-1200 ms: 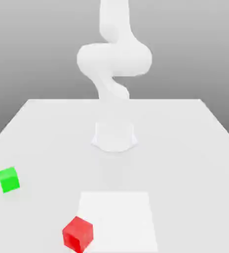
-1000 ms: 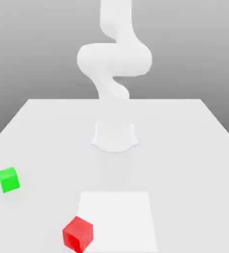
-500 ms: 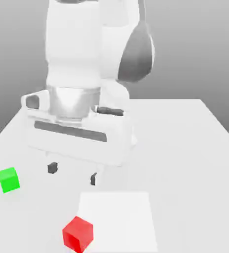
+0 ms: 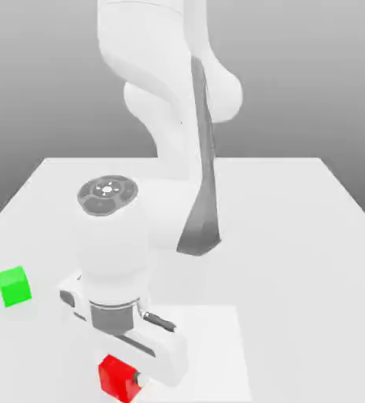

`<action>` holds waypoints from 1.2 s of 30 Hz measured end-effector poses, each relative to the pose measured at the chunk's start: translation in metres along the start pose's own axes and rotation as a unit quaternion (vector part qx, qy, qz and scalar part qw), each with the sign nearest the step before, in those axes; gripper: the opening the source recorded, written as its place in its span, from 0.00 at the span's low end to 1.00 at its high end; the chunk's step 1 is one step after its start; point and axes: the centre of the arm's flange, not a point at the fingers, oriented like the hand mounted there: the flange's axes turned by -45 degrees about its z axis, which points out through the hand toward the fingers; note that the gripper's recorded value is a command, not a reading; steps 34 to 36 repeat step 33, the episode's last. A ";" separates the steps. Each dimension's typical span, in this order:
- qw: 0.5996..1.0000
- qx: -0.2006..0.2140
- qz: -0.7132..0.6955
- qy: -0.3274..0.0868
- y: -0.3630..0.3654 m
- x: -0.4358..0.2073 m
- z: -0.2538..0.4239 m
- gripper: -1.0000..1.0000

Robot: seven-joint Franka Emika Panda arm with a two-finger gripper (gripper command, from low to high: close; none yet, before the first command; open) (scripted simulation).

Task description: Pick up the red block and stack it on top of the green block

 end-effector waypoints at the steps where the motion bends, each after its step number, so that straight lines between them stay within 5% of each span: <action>1: 1.000 0.000 0.000 0.000 0.000 0.000 -0.004 0.00; 7: 1.000 -0.004 0.010 0.001 0.018 0.004 -0.063 0.00; 25: 0.975 -0.001 0.223 0.000 0.341 -0.057 -0.095 0.00; 30: 0.980 0.000 0.201 0.000 0.326 -0.052 -0.047 0.00; 31: 0.980 0.000 0.201 0.000 0.326 -0.052 -0.039 1.00; 36: 0.980 0.000 0.201 0.000 0.326 -0.052 -0.039 1.00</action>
